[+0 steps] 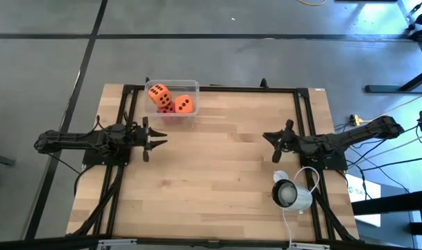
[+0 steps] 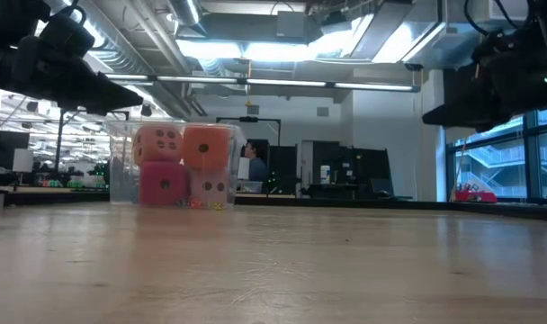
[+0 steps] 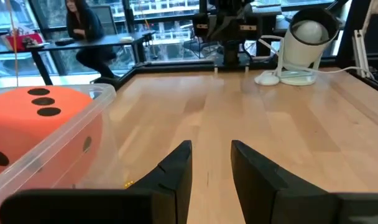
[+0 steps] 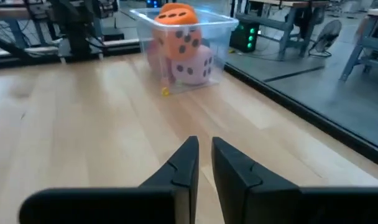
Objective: Pick & Place Dice
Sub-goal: Return to Home Position
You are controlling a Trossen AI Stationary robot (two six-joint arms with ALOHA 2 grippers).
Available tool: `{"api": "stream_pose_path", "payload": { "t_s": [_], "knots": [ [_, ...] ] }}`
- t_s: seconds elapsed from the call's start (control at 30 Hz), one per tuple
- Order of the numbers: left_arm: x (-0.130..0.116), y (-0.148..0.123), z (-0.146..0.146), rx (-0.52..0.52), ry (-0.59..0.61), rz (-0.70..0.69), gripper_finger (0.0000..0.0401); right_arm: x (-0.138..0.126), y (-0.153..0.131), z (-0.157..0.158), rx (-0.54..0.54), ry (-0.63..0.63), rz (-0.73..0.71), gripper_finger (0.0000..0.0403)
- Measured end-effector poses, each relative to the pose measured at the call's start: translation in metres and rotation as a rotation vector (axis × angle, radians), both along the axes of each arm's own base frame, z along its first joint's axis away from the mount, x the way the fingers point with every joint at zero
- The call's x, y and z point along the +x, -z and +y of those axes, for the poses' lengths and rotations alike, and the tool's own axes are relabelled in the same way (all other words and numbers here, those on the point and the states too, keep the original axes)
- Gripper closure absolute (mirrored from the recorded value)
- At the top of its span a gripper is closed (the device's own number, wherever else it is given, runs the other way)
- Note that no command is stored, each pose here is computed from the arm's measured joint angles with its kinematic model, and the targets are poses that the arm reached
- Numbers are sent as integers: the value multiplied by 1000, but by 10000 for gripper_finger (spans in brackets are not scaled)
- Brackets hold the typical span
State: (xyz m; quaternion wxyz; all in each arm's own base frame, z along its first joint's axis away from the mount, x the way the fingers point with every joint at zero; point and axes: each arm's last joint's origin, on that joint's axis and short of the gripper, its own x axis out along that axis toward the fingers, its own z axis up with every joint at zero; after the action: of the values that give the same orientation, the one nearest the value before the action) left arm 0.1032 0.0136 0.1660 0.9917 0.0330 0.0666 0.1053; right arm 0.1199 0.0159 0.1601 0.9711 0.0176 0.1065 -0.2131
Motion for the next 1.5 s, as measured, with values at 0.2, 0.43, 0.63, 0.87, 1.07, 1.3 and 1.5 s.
{"api": "stream_pose_path", "payload": {
  "t_s": [0.2,0.43,0.63,0.87,1.07,1.3,1.5],
  "knots": [
    [0,-3,0,-16,3,-37,299,-2,19,1,109,-50,-13,358],
    [1,-14,0,-10,1,-149,299,2,2,1,-57,-100,-104,358],
    [1,-15,0,-35,4,-170,299,4,-3,-3,-91,-129,-134,358],
    [1,-15,0,-53,4,-175,299,4,-3,-4,-60,-111,-143,358],
    [1,-16,0,-53,5,-176,299,4,-3,-4,-63,-112,-142,358],
    [1,-16,0,-53,5,-177,299,4,-3,-4,-63,-112,-142,358],
    [1,-16,0,-53,6,-177,299,4,-3,-4,-64,-112,-142,358]
  ]
}}
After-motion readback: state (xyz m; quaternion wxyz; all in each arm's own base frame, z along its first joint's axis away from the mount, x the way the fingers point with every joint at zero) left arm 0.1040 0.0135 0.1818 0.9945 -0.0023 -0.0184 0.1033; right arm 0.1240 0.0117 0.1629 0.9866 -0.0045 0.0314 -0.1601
